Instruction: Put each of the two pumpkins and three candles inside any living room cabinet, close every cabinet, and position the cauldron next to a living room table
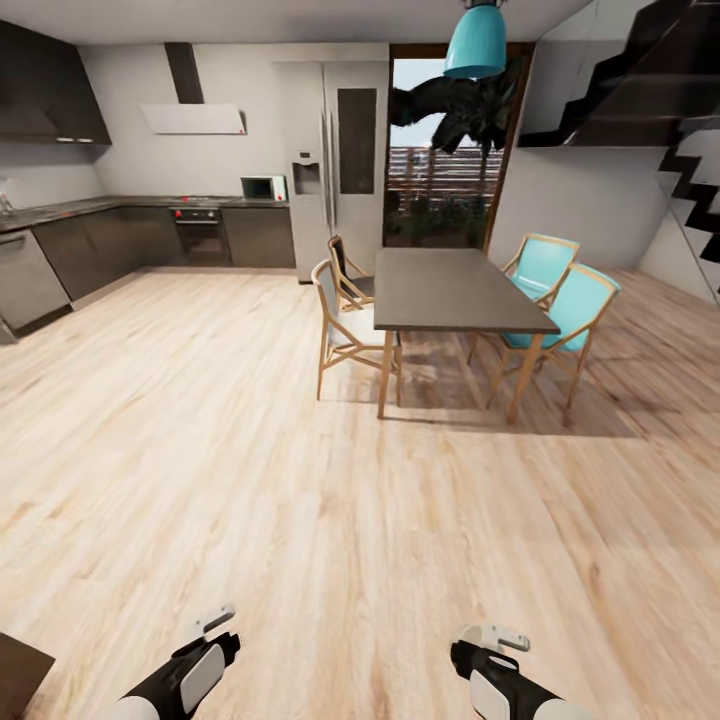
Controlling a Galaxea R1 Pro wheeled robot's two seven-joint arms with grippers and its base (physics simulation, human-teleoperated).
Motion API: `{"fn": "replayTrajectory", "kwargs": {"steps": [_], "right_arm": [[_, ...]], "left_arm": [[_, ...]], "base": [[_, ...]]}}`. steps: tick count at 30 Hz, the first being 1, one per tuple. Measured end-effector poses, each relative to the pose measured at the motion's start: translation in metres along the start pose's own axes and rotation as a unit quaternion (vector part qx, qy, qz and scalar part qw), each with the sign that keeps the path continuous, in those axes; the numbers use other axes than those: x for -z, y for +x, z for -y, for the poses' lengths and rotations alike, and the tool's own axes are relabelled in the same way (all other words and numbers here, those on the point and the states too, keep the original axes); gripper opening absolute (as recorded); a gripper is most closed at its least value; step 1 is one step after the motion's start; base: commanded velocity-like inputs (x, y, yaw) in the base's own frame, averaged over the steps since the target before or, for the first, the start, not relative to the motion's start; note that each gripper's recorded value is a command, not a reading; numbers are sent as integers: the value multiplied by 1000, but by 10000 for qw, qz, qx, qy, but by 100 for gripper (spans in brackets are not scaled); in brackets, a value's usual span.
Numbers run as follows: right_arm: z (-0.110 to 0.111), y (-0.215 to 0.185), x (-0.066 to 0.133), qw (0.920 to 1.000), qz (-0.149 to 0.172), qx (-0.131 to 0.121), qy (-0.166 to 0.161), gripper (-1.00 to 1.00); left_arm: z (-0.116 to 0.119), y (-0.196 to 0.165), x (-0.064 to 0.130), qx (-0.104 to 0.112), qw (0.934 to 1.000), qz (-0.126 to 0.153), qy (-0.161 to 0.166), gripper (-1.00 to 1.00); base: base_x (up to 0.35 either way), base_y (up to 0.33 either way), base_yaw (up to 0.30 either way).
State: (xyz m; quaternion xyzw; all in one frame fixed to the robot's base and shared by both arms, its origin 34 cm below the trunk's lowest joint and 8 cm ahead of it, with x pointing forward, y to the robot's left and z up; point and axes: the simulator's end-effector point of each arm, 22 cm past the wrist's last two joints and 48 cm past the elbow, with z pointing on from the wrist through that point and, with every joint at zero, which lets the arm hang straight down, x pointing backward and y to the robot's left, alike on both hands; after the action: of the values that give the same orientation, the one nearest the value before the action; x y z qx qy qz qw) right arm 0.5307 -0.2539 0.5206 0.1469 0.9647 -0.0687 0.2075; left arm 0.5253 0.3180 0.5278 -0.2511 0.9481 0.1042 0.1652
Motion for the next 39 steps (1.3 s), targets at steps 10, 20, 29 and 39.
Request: {"fn": "replayTrajectory", "kwargs": {"steps": [10,20,29,39], "right_arm": [[1,-6,13,10000,2,9,-2,-100],[2,-11,26,10000,-1,9,-2,-100],[3,-16,38,10000,-3,9,-1,-100],[5,-20,51,10000,-5,8,-1,-100]], "left_arm": [[-3,-2,12,-9,10000,-29,-19,100],[-6,-7,26,-16,10000,-37,-23,100],[-7,-10,38,-17,10000,-42,-19,100],[7,-6,55,-11,9999,-94,92,100]], "base": [[0,0,291],[0,0,291],[0,0,291],[0,0,290]]}}
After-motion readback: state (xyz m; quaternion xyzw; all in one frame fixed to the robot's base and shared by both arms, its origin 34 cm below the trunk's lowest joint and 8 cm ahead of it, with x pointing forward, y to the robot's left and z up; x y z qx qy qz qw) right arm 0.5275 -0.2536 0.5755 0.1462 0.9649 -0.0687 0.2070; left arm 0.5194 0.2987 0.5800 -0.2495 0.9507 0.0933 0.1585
